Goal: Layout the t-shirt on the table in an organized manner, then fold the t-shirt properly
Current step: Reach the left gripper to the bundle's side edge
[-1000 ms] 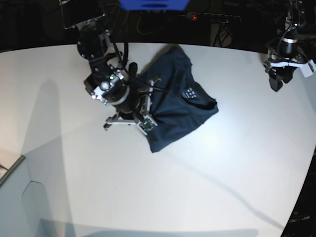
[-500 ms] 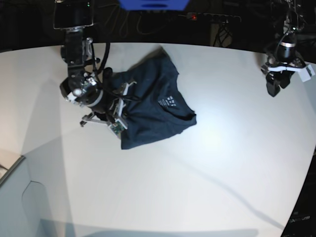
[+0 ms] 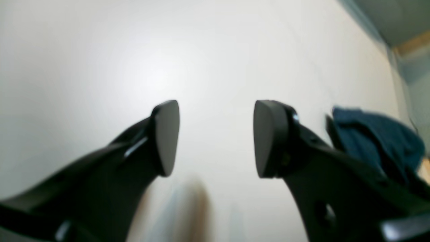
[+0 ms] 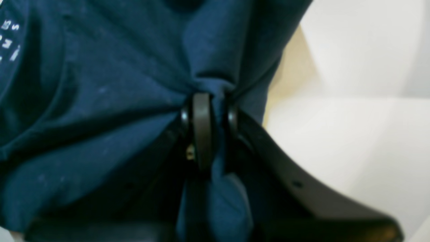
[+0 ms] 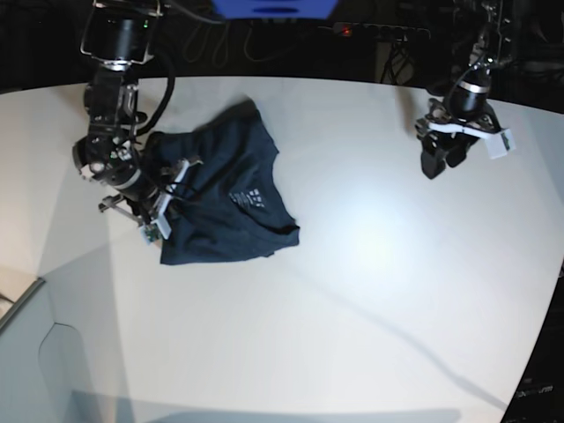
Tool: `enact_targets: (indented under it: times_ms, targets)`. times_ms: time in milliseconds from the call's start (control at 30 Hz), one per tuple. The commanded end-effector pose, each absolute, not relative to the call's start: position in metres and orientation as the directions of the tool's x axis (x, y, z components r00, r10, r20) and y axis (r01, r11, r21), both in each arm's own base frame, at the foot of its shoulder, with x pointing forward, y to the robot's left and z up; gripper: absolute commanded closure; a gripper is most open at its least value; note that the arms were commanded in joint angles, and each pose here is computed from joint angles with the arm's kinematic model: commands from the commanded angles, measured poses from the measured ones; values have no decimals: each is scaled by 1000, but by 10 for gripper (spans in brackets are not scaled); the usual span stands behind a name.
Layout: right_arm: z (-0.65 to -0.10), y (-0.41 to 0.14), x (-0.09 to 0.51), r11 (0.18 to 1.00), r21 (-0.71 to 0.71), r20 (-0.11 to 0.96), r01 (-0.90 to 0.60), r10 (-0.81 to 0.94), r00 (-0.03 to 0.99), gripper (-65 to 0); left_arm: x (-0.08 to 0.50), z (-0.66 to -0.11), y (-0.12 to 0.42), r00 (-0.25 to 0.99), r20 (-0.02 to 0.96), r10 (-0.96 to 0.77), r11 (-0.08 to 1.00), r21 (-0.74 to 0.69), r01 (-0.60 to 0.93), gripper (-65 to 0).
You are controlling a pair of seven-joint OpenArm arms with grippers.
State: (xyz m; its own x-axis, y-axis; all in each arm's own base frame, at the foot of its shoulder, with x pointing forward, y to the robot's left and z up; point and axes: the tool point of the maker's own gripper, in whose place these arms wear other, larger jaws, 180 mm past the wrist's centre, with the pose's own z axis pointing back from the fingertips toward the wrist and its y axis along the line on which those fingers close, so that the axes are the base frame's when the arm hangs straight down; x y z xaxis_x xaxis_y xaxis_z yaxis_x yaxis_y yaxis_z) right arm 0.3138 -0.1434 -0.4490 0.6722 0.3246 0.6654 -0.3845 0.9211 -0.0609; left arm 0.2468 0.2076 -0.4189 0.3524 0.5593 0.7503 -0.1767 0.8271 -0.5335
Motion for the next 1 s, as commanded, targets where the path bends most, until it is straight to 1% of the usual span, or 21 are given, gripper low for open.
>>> enact_targets:
  times_ms: [0, 67, 267, 367, 467, 567, 733, 833, 967]
  targets:
    - [-443, -157, 317, 927, -82, 667, -366, 324, 671, -75, 259, -405, 202, 317, 766, 559, 826, -549, -131, -341]
    - [-444, -169, 315, 942, -78, 668, -328, 294, 684, -122, 263, -405, 188, 333, 759, 559, 822, -560, -101, -341]
    - [-443, -185, 308, 955, -87, 666, -284, 267, 697, -268, 279, -399, 134, 385, 744, 547, 801, -598, 19, -342]
    - [-431, -193, 310, 957, -117, 683, -266, 272, 678, -323, 286, -395, 113, 400, 742, 538, 789, -610, 70, -342]
    - [-417, -197, 310, 953, -153, 700, -261, 290, 652, -365, 288, -393, 103, 409, 741, 533, 783, -615, 94, -342]
    - [-403, -200, 315, 950, -182, 718, -254, 305, 625, -384, 288, -393, 102, 410, 741, 532, 783, -615, 95, -342]
    - [-404, -201, 312, 949, -184, 714, -255, 307, 629, -385, 292, -390, 101, 401, 744, 535, 781, -616, 101, -342]
    - [-400, -202, 308, 947, -198, 716, -252, 315, 623, -385, 298, -388, 85, 395, 725, 565, 757, -645, 101, -342]
    - [-391, -205, 301, 941, -226, 718, -251, 335, 610, -399, 306, -392, 53, 471, 672, 572, 718, -687, 109, -343]
